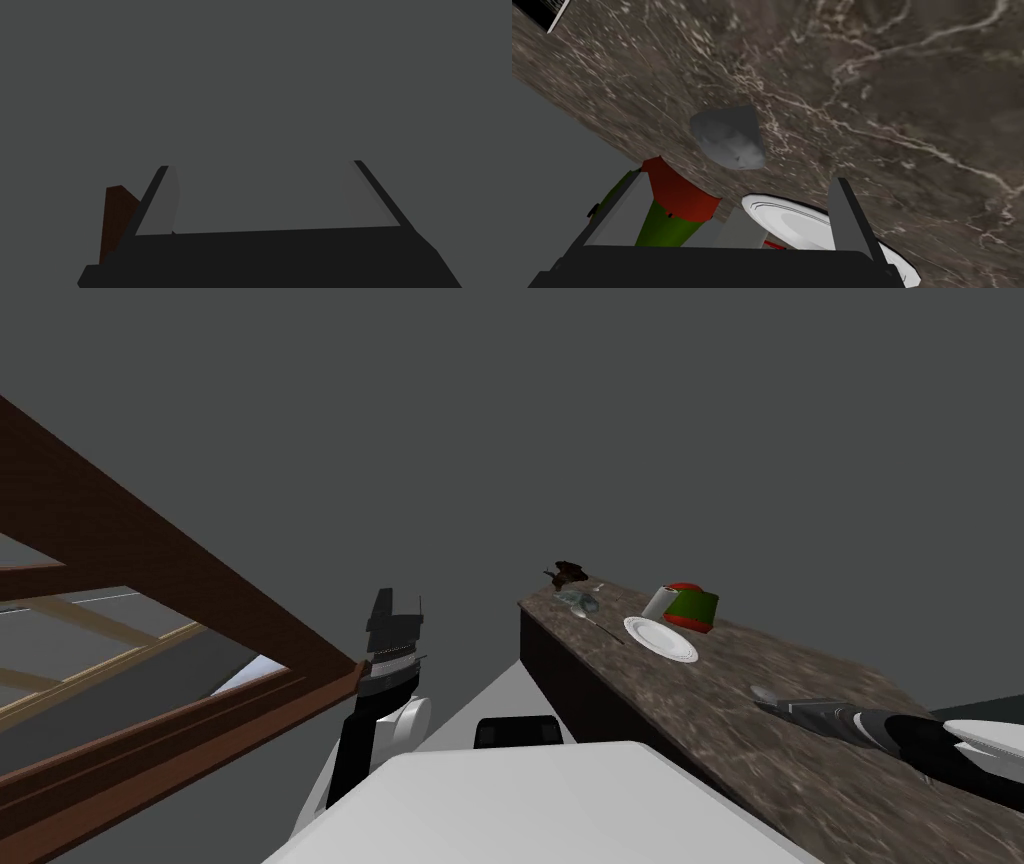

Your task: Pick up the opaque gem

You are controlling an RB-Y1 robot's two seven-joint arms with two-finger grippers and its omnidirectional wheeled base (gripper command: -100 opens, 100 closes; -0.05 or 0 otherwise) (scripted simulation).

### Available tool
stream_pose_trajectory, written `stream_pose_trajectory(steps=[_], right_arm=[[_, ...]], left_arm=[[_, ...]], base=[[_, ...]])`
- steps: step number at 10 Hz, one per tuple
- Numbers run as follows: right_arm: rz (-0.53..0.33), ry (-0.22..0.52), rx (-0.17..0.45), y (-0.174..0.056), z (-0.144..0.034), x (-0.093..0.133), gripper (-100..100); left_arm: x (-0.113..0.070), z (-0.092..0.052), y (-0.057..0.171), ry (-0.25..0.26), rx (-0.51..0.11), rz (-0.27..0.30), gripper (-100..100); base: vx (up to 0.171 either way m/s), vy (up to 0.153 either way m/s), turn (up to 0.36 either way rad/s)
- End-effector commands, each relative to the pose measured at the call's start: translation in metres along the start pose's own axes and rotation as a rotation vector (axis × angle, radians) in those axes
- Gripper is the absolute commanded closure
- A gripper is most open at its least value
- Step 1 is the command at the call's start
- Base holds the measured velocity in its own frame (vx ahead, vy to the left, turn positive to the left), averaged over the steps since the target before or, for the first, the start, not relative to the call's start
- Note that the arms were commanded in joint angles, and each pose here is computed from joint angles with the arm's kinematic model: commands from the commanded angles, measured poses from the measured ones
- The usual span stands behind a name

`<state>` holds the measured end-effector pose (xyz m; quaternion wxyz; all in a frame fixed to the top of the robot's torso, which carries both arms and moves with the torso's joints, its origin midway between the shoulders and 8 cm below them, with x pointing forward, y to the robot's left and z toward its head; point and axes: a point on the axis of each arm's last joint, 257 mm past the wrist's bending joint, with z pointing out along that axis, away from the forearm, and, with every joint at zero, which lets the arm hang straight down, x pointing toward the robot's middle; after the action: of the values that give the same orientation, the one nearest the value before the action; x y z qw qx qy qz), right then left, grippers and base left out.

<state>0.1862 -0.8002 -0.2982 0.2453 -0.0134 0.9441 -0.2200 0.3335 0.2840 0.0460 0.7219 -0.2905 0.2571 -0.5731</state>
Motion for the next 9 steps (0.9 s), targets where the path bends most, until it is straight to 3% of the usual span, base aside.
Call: stream_pose_trajectory(steps=[1, 2, 4, 5, 6, 8, 9], right_arm=[[-0.022, 0.041, -0.005, 0.001, -0.004, 0.020, -100], [-0.028, 0.063, -0.027, 0.013, 0.000, 0.034, -100], [-0.028, 0.060, -0.026, 0.011, 0.001, 0.032, -100], [-0.028, 0.060, -0.025, 0.011, 0.001, 0.032, 0], [-0.022, 0.066, -0.020, 0.017, 0.005, 0.043, -100], [-0.019, 0.068, -0.021, 0.019, 0.005, 0.046, -100], [-0.020, 0.068, -0.019, 0.019, 0.005, 0.047, 100]], left_arm=[[0.000, 0.000, 0.000, 0.000, 0.000, 0.000, 0], [0.000, 0.000, 0.000, 0.000, 0.000, 0.000, 0], [0.000, 0.000, 0.000, 0.000, 0.000, 0.000, 0], [0.000, 0.000, 0.000, 0.000, 0.000, 0.000, 0], [0.000, 0.000, 0.000, 0.000, 0.000, 0.000, 0], [0.000, 0.000, 0.000, 0.000, 0.000, 0.000, 0], [0.000, 0.000, 0.000, 0.000, 0.000, 0.000, 0]], base=[[0.034, -0.118, 0.082], [0.105, -0.129, 0.105], [0.074, -0.076, 0.037], [0.008, -0.009, 0.002], [0.032, -0.034, 0.082], [0.017, -0.026, 0.053], [0.000, 0.000, 0.000]])
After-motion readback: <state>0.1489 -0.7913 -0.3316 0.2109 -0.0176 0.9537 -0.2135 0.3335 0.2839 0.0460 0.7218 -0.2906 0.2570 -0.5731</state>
